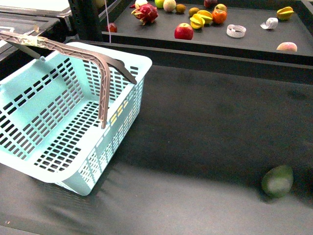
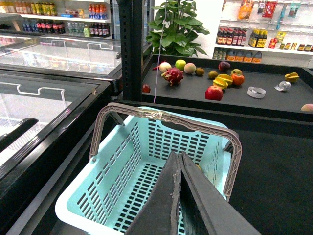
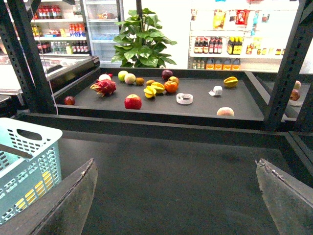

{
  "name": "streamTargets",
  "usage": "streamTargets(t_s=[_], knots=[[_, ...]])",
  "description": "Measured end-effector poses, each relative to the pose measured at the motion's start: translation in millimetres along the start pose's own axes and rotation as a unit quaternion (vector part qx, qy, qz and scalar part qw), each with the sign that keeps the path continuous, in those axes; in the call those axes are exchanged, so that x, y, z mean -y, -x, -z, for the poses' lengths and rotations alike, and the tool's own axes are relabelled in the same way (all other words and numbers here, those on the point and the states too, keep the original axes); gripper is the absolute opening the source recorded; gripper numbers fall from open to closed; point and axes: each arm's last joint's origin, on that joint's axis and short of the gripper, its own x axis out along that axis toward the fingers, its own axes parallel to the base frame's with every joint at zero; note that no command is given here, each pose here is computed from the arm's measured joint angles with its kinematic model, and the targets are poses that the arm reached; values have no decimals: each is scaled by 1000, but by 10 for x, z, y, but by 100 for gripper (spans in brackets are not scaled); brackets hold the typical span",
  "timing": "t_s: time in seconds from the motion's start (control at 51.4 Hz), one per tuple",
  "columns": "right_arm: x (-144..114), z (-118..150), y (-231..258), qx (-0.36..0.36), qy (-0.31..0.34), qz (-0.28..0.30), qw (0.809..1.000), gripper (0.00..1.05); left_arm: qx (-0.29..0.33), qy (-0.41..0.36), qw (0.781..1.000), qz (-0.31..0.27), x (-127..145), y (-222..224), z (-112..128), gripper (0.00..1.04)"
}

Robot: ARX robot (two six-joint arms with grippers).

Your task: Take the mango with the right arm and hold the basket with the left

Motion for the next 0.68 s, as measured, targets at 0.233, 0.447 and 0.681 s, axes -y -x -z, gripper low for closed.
streamTargets(t_s=[0.233,0.447,0.681], knots=[[0,0,0,0,0,0,1000,97,0,0,1000,0,0,56,3,4],[0,0,0,0,0,0,1000,97,-3,0,1000,0,0,162,29,4],[0,0,0,0,0,0,1000,97,-3,0,1000,0,0,163,29,4]])
